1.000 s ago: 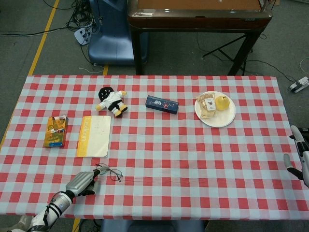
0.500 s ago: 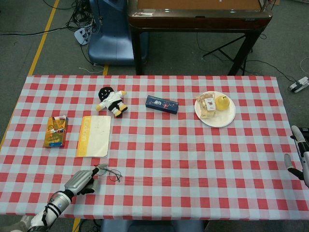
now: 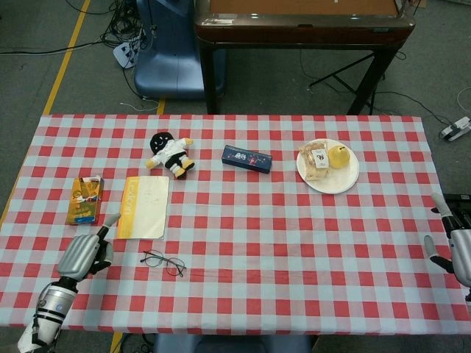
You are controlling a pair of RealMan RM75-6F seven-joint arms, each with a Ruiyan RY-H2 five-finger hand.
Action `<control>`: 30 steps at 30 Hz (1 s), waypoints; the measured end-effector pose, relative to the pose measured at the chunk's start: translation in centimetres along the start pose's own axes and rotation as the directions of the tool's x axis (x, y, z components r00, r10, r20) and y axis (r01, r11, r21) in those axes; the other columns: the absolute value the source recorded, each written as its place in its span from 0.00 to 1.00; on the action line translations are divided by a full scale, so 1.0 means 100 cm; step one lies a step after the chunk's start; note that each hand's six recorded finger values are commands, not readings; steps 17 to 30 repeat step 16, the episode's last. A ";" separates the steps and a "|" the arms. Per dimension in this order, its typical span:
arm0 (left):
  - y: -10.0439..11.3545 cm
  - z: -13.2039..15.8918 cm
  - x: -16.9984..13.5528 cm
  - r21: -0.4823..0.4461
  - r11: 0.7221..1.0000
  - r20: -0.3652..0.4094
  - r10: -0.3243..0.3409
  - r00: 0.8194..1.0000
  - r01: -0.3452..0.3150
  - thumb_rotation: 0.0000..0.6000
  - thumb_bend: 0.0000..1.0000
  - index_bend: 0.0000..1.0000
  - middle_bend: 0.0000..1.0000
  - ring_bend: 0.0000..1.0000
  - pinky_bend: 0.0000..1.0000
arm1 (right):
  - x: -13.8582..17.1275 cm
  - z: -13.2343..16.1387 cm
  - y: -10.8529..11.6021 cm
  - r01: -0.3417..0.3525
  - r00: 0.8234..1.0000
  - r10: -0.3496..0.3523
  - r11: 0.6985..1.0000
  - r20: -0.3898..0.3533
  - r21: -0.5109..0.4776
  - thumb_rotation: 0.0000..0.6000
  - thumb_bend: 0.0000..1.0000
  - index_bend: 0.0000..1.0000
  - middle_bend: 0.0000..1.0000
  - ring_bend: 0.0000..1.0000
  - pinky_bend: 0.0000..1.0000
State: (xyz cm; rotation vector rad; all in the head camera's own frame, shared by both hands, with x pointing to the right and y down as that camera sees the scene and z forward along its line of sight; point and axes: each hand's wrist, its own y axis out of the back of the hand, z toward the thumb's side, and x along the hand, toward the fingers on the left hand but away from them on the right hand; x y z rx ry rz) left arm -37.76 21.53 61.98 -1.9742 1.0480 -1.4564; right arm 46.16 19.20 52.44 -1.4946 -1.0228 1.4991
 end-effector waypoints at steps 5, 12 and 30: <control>0.025 -0.028 -0.017 0.148 0.979 -0.103 0.158 0.982 -0.142 1.00 0.51 0.07 0.28 0.28 0.36 | 0.000 0.005 -0.008 -0.034 0.999 0.034 0.999 -0.030 0.003 1.00 0.41 0.00 0.27 0.21 0.18; 0.040 -0.043 -0.042 0.223 0.938 -0.133 0.297 0.945 -0.264 1.00 0.44 0.07 0.19 0.20 0.26 | 0.001 0.011 -0.013 -0.046 0.998 0.045 0.999 -0.051 -0.019 1.00 0.41 0.00 0.26 0.20 0.18; 0.037 -0.041 -0.053 0.222 0.936 -0.132 0.305 0.943 -0.271 1.00 0.44 0.07 0.19 0.20 0.26 | 0.004 0.011 -0.016 -0.048 0.998 0.046 0.998 -0.052 -0.031 1.00 0.41 0.00 0.26 0.20 0.18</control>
